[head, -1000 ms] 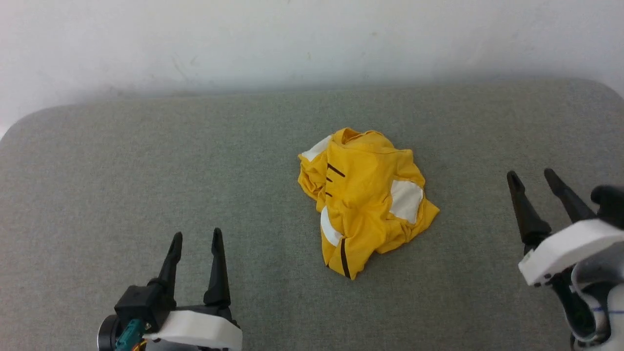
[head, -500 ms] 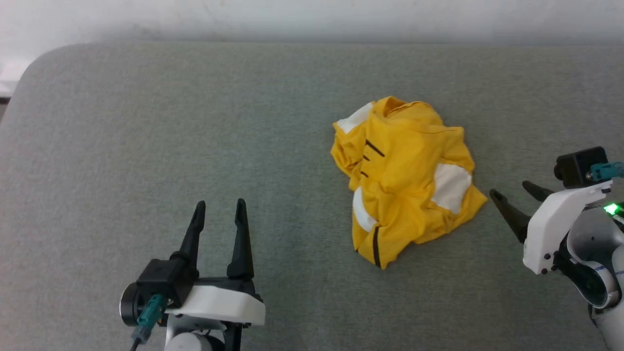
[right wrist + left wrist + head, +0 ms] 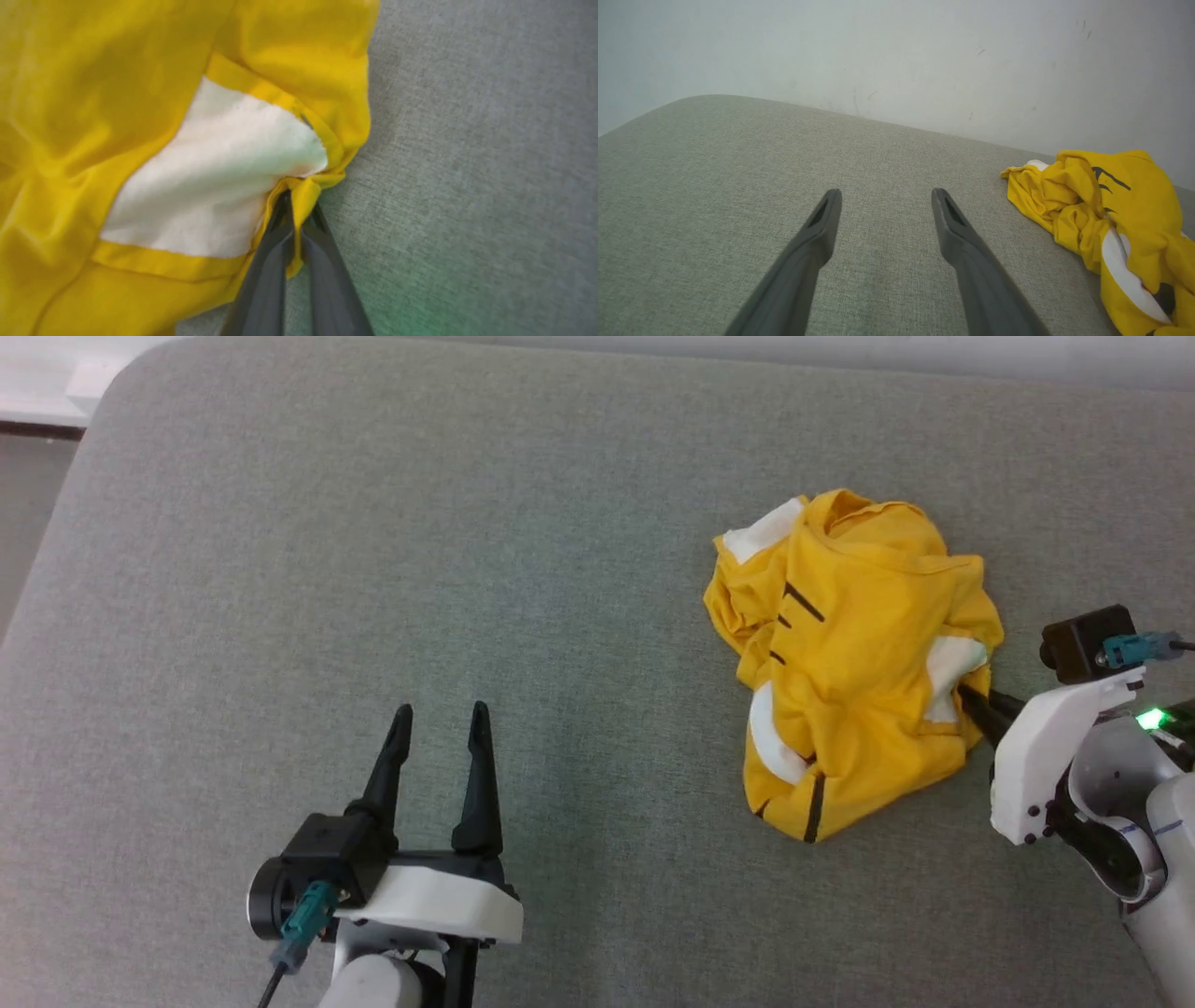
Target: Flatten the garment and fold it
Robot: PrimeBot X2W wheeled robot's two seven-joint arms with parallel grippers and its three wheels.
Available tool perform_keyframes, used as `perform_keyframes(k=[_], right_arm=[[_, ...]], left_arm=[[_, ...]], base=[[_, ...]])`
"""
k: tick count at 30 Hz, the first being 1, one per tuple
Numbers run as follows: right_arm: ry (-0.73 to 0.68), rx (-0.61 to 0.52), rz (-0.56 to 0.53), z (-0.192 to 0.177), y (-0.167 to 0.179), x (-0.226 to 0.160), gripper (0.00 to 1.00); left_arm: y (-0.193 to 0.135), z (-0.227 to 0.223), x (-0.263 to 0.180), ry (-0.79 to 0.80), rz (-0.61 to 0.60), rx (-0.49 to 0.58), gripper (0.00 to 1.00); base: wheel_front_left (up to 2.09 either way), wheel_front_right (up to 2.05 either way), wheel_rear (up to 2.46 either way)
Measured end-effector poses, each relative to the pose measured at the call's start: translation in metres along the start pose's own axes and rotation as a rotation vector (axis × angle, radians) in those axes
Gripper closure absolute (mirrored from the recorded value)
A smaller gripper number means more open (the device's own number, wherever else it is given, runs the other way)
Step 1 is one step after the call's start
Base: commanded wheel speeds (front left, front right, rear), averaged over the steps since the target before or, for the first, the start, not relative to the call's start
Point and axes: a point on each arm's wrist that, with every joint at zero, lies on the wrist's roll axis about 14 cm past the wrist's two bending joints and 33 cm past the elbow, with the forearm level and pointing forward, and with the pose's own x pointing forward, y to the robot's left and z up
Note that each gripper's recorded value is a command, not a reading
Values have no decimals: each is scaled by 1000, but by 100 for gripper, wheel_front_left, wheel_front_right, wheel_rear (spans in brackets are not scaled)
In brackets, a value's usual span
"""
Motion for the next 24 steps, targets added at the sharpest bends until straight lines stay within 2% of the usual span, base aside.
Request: perform_keyframes(k=[6,10,14,18,21,24], right_arm=[[-53,-32,-5,10,2,-6,100],[-159,-74,-33,45,-3,-25,100],[-334,-124,-105,105,-20,-67,100],[-444,-145,-215,134,-45,-119,100],[-468,-115,-318,125,-72,-154,100],[-409,-45,-437,80,-106,-182,100]], left_arm=[[4,-1,-2,3,9,1,0],[3,7,-5,-18,-1,-3,0],[1,13,-14,-37,-14,-6,0],[0,18,-25,-49,-29,-11,0],[-2,21,-31,-59,-45,-9,0],[-6,25,-34,-65,-63,-3,0]], base=[[0,0,0],[0,0,0],[0,0,0],[0,0,0],[0,0,0],[0,0,0]])
